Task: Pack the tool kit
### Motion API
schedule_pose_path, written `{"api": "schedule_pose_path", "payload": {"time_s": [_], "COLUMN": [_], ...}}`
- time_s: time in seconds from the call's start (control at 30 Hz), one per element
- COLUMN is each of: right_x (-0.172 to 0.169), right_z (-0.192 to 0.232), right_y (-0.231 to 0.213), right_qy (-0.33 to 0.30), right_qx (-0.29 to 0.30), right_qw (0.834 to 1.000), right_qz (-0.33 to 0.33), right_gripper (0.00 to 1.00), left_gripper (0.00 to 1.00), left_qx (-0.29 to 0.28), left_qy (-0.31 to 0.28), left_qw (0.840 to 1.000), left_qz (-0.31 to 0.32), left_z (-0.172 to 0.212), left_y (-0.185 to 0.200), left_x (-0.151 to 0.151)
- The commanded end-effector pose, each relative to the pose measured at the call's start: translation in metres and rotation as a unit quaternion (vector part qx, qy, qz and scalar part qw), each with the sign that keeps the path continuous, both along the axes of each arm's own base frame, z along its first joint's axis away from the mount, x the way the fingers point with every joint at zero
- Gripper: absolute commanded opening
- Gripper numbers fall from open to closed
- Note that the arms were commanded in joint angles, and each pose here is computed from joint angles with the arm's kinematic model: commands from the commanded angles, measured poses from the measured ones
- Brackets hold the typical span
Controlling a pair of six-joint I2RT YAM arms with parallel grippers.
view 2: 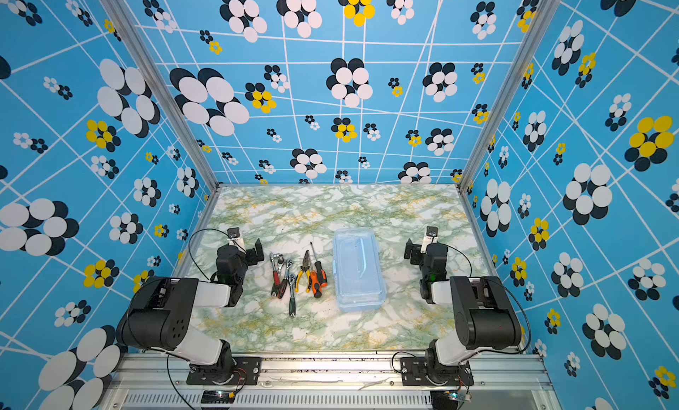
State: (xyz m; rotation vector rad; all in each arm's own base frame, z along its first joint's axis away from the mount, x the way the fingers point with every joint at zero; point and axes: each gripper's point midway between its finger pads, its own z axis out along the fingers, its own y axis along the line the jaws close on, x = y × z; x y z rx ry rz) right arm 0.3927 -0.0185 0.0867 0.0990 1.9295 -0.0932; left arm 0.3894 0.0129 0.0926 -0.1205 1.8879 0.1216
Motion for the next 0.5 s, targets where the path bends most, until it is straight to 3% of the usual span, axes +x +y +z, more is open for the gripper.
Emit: {"api": "schedule_pose_path", "payload": {"time_s": [0.0,0.47], "right_x": [0.0037,0.0041], "right_z": [0.006,0.0062], "right_y": [0.0001,0.0001], "right_qy": [-0.008,-0.009], "right_qx": [0.006,0.007], "right_qw": [1.0,1.0], "right_qz": [0.001,0.001], "right_gripper": [0.99,0.99], "left_gripper": [0.99,0.99], "left_qx": [0.002,-0.002], "left_qy": [-0.005,-0.006], "left_qw": [1.0,1.0], "left_qz": [-0.003,-0.004], "left_z": [0.005,0.0048], "left_y": [0.0004,0.0015], "left_x": [0.0038,0.0038]}}
